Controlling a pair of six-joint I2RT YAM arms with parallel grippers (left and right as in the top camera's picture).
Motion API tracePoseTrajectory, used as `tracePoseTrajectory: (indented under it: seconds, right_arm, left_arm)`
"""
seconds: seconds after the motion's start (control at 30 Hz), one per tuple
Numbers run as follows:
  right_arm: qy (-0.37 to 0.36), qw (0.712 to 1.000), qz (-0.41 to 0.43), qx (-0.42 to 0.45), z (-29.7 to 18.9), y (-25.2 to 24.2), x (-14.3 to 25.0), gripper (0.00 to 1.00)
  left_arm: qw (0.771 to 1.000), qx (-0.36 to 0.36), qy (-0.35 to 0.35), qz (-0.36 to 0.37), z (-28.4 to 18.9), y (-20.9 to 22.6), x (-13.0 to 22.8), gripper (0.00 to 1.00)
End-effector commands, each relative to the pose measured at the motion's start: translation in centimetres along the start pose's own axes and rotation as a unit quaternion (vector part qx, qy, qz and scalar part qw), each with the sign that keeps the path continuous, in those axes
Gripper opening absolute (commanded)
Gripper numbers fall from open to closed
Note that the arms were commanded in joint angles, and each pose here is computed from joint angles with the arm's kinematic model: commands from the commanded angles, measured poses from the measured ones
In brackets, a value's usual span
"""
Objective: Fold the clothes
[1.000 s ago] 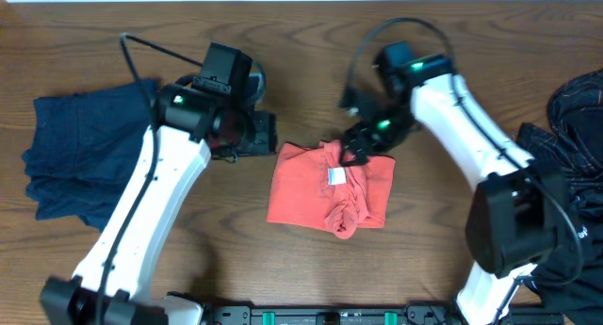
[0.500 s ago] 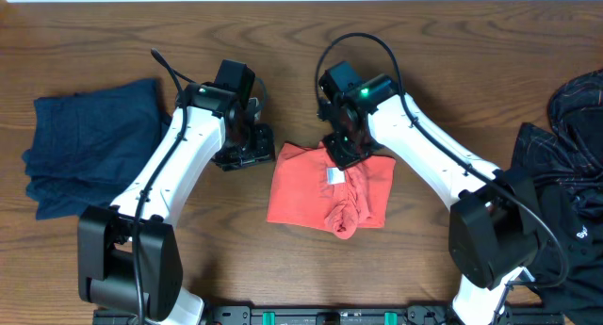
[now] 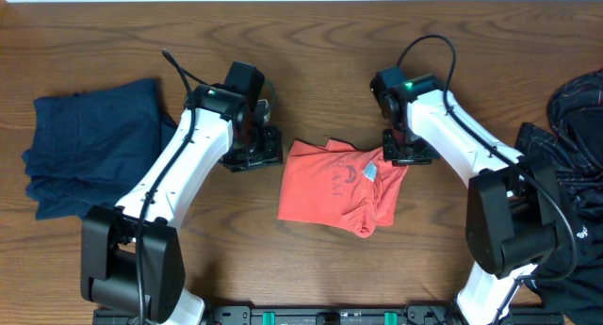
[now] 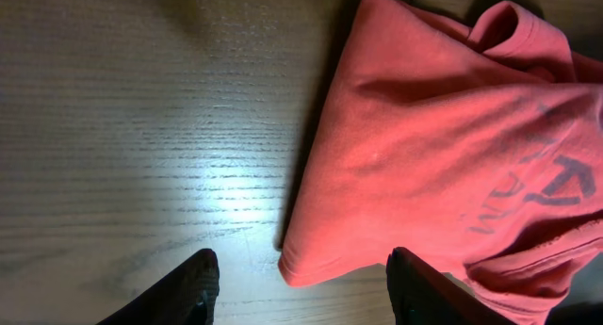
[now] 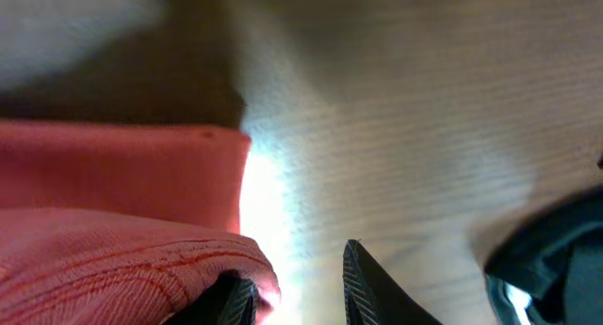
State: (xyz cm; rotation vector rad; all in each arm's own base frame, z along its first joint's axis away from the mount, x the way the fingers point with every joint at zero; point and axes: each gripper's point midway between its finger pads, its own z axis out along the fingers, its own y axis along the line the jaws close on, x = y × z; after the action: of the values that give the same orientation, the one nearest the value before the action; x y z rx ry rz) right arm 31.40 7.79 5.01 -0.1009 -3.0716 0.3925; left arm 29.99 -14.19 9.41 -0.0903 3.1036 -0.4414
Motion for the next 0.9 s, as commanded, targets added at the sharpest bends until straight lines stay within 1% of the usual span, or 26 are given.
tracePoseTrajectory:
  seconds: [0.0, 0.13, 0.2, 0.27, 0.37, 0.47, 0.53, 0.6, 0.77, 0.87]
  right_arm:
    - [-0.042, 0.995, -0.035, -0.079, -4.0, 1.6, -0.8, 0.29]
    - [-0.051, 0.969, -0.133, -0.202, -7.6, 5.7, 1.2, 0.30]
    - [-0.044, 0.941, -0.191, -0.275, -9.4, 8.4, 3.1, 0.29]
    - [-0.037, 0.932, -0.211, -0.292, -9.9, 9.6, 4.1, 0.30]
    - [-0.037, 0.931, -0.233, -0.280, -9.4, 10.8, 5.1, 0.35]
    - [-0.039, 0.945, -0.215, -0.242, -7.8, 11.1, 5.5, 0.36]
    - [-0.031, 0.958, -0.187, -0.213, -6.3, 10.8, 5.9, 0.36]
    - [-0.016, 0.967, -0.163, -0.197, -4.9, 10.6, 6.7, 0.35]
    - [0.005, 0.970, -0.158, -0.183, -2.0, 10.1, 8.3, 0.31]
    - [0.006, 0.978, -0.150, -0.145, -0.1, 8.6, 8.4, 0.25]
  left_arm:
    - [1.000, 0.005, -0.001, 0.003, -0.1, -0.2, 0.0, 0.59]
    - [1.000, 0.006, -0.004, 0.003, -0.1, -0.3, -0.2, 0.60]
    - [1.000, 0.007, -0.007, 0.004, -0.1, -0.4, -0.3, 0.60]
    - [1.000, 0.008, -0.007, 0.004, -0.1, -0.4, -0.3, 0.60]
    - [1.000, 0.007, -0.007, 0.004, -0.1, -0.4, -0.3, 0.60]
    - [1.000, 0.007, -0.007, 0.004, -0.1, -0.4, -0.3, 0.60]
    - [1.000, 0.007, -0.006, 0.004, -0.1, -0.3, -0.3, 0.60]
    - [1.000, 0.007, -0.006, 0.004, -0.1, -0.4, -0.3, 0.60]
    - [1.000, 0.007, -0.006, 0.004, -0.1, -0.4, -0.3, 0.60]
    - [1.000, 0.007, -0.006, 0.004, -0.1, -0.3, -0.3, 0.60]
